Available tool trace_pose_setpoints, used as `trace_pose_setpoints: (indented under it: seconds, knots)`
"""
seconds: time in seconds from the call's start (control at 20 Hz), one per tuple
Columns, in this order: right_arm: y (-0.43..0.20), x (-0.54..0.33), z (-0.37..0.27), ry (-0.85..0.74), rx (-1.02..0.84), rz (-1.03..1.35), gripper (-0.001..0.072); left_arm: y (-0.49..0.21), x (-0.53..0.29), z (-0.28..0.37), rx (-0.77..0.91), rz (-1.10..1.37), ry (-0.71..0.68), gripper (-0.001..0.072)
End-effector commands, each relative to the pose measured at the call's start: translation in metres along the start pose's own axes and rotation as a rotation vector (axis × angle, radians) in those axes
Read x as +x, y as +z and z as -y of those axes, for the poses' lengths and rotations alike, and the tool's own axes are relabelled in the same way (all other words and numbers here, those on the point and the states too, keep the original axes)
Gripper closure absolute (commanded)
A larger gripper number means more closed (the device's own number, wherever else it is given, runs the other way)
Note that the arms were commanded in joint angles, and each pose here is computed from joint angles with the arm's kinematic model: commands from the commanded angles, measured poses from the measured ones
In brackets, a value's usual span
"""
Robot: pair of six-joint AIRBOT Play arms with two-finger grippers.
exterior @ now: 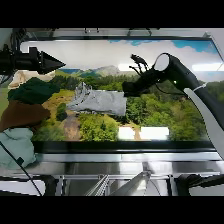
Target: Fold the shirts.
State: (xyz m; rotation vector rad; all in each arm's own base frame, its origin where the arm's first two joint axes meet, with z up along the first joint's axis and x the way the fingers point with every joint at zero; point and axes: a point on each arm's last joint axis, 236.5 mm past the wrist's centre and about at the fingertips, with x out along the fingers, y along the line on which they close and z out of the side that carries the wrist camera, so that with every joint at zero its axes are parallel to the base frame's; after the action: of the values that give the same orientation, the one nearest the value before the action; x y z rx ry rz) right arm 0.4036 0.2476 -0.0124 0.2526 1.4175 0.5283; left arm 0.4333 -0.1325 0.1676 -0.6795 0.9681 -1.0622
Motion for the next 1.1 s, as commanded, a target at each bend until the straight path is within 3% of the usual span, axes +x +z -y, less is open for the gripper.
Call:
trace_pose_setpoints:
  seconds: [0.0, 0.1, 0.4, 0.65, 0.85, 1.05]
  knots:
    - [-0.017, 0.016, 0.070, -0.110, 0.233, -0.029, 0.0160, -0.006, 0.013, 0.011, 0.013, -0.036, -0.031, 0.0702]
    - [-0.010, 0.035, 0.071, -0.061, 0.275, -0.024, 0.0081, -0.009, 0.022, 0.016, 0.025, -0.053, -0.040, 0.0702]
    - [0.015, 0.089, 0.021, 0.293, 0.314, 0.004, 0.0081, -0.012, 0.029, 0.014, 0.029, -0.072, -0.049, 0.0702]
    - [0.026, 0.113, 0.000, 0.473, 0.379, 0.023, 0.0117, -0.011, 0.024, 0.010, 0.035, -0.064, -0.038, 0.0703]
    - [0.036, 0.102, -0.019, 0.590, 0.312, 0.062, 0.0697, -0.015, 0.023, 0.012, 0.035, -0.080, -0.047, 0.0702]
    - [0.040, 0.042, -0.038, 0.682, 0.208, 0.078, 0.0699, -0.019, 0.023, 0.014, 0.034, -0.097, -0.056, 0.0702]
